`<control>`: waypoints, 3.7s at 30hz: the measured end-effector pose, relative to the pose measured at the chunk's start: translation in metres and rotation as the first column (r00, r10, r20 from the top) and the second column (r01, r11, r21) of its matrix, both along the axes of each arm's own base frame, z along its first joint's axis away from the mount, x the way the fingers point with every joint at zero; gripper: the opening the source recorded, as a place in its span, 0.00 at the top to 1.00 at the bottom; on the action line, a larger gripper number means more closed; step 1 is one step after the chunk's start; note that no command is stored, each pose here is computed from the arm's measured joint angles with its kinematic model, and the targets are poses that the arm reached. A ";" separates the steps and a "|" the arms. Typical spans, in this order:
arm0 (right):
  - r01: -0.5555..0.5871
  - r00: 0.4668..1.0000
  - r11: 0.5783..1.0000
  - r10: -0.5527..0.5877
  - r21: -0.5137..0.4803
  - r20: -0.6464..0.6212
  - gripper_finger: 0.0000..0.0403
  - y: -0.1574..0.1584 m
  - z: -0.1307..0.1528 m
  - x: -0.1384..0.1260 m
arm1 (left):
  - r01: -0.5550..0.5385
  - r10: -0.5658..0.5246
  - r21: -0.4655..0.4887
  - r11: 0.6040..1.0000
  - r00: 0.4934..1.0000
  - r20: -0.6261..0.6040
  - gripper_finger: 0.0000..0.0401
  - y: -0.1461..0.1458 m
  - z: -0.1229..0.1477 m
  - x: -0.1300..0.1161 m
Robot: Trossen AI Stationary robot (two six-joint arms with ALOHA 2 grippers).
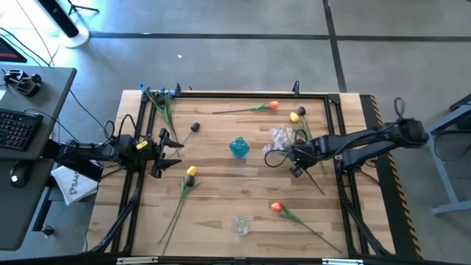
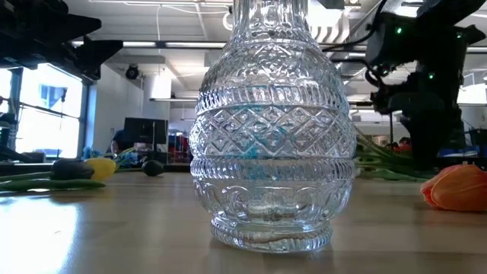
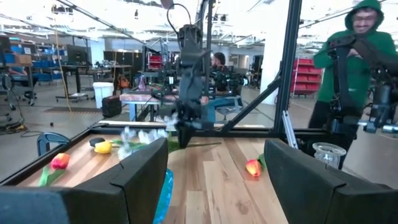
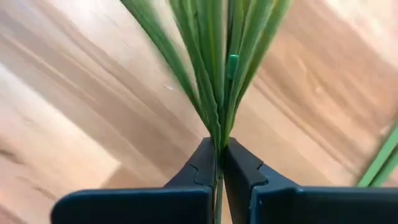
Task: Sort flowers into vase by color
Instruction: Put the white flowers into the blue vase, then put the middle black tulip into the transparent vase
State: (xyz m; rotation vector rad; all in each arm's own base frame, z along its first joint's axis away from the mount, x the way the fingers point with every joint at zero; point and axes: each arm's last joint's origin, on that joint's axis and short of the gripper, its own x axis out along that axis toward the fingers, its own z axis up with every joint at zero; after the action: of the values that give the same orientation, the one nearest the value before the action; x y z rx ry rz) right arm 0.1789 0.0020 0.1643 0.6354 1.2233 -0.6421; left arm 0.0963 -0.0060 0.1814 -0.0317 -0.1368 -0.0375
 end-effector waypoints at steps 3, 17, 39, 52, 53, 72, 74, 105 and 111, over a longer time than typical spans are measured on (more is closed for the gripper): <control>0.014 0.992 0.999 -0.010 -0.034 0.125 0.99 -0.001 0.016 -0.004 | -0.001 0.001 0.000 1.000 1.000 0.001 0.37 0.000 0.000 0.000; 0.005 0.679 0.948 0.230 -0.317 0.697 1.00 -0.005 0.091 -0.005 | -0.005 0.005 -0.002 1.000 1.000 0.018 0.37 0.000 0.002 0.000; 0.198 0.126 0.569 0.793 -0.798 0.597 1.00 -0.042 0.091 0.099 | -0.007 0.007 -0.002 1.000 0.999 0.031 0.37 0.000 0.003 0.000; 0.113 0.166 0.680 0.706 -0.724 0.689 0.99 -0.056 0.064 0.110 | -0.055 0.055 -0.010 0.998 0.998 0.030 0.37 0.002 0.003 0.000; 0.109 0.172 0.684 0.702 -0.722 0.691 0.98 -0.056 0.064 0.110 | -0.055 0.055 -0.010 0.998 0.998 0.030 0.37 0.002 0.003 0.000; -0.080 0.383 0.732 0.649 -0.676 0.657 0.58 -0.060 0.059 0.128 | -0.057 0.057 -0.011 0.998 0.998 0.029 0.37 0.002 0.003 0.000; -0.135 0.430 0.729 0.653 -0.671 0.623 0.55 -0.061 0.062 0.133 | -0.057 0.057 -0.011 0.998 0.998 0.029 0.37 0.002 0.003 0.000; -0.475 0.838 0.842 0.521 -0.257 0.160 0.31 -0.055 0.120 0.097 | -0.052 0.052 -0.028 0.998 0.998 0.020 0.37 0.002 0.002 0.000; -0.325 0.931 0.900 0.358 -0.290 0.067 0.31 -0.053 0.140 0.058 | -0.053 0.053 -0.027 0.998 0.998 0.020 0.37 0.002 0.002 0.000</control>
State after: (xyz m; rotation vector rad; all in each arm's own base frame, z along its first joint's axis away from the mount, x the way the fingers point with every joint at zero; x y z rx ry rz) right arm 0.2373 -0.0507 0.3043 0.2123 1.0754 -0.4573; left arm 0.0960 -0.0043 0.1835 -0.0545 -0.1587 0.0171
